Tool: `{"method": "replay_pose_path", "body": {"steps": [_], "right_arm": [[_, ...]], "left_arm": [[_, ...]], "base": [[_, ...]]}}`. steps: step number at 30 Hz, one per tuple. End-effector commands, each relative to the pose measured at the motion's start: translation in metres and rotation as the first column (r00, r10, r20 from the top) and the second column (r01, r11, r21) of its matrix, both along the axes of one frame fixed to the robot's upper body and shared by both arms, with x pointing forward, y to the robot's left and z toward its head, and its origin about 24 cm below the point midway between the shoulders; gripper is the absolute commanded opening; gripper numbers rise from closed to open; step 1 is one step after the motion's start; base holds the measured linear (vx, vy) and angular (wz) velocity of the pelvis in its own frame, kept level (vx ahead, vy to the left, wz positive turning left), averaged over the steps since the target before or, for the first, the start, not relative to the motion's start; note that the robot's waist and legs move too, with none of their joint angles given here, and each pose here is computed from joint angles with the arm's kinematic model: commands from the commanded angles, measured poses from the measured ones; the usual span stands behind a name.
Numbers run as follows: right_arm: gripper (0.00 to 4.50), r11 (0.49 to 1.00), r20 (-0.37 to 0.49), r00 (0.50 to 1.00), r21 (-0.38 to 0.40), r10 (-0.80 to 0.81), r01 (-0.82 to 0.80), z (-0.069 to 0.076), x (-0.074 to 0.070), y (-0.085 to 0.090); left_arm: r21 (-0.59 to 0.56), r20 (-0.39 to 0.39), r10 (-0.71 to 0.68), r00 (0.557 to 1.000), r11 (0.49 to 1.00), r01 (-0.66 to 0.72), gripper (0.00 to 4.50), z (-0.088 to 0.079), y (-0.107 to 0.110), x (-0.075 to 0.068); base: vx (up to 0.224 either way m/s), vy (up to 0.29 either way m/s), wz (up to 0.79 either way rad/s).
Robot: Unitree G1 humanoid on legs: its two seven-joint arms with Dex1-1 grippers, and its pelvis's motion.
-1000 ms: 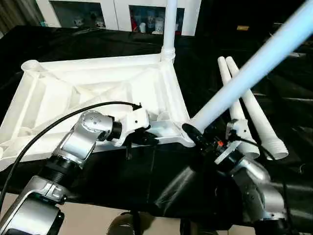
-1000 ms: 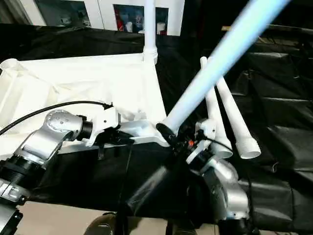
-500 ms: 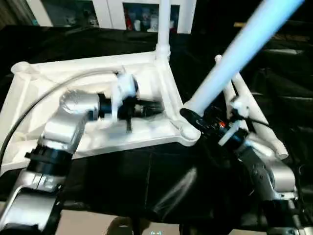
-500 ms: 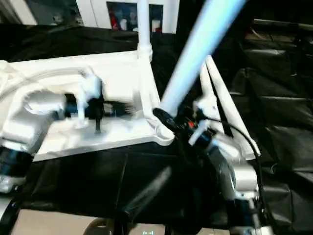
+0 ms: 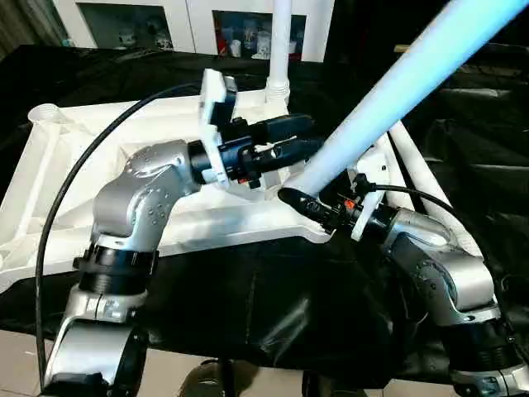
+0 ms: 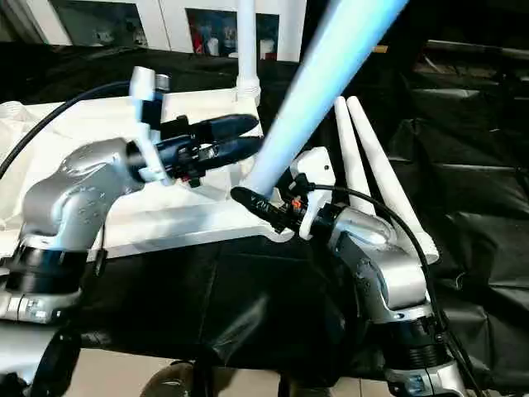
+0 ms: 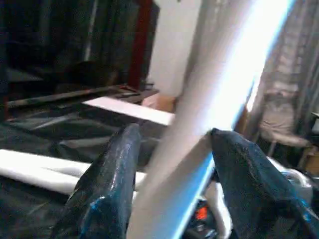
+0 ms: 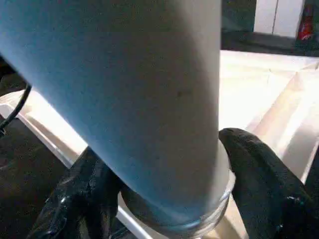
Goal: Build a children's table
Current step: Insert table leg to table base
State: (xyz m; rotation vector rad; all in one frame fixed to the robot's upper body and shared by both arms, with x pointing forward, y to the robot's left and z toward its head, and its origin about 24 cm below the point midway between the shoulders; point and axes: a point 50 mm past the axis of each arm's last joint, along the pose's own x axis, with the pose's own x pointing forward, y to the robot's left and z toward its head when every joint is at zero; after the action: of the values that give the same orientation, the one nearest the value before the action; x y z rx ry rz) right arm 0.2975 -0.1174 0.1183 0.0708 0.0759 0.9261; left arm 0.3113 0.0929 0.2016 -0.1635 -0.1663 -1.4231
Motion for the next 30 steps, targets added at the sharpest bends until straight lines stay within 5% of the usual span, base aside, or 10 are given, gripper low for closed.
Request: {"method": "replay_pose_path", "body": {"steps": [1,8,17,30], "right_arm": [[2.67,1.0,0.031,0.999,0.013,0.013,-0.014,0.013,-0.001,0.002],[2.67,0.997,-0.002,0.998,-0.057,0.056,-0.056,0.012,-0.005,0.002],[2.67,0.981,-0.075,0.991,-0.15,0.112,-0.123,-0.003,-0.012,0.008],[2.67,0.98,-0.092,0.991,-0.165,0.093,-0.107,-0.006,-0.009,0.007]], "left_arm": [[0.028,0.0,-0.025,1.0,0.999,0.025,3.05,-0.003,0.002,-0.004],[0.097,0.027,0.005,1.0,0.995,-0.008,3.57,-0.009,0.002,-0.006],[0.009,0.032,-0.002,0.999,1.0,0.002,4.12,0.0,-0.008,-0.007],[-0.025,0.004,-0.026,1.0,0.999,0.026,2.95,0.007,0.001,-0.01]], "base": [[0.0,0.0,0.0],[0.0,0.0,0.0],[0.0,0.0,0.0],[0.0,0.0,0.0]]}}
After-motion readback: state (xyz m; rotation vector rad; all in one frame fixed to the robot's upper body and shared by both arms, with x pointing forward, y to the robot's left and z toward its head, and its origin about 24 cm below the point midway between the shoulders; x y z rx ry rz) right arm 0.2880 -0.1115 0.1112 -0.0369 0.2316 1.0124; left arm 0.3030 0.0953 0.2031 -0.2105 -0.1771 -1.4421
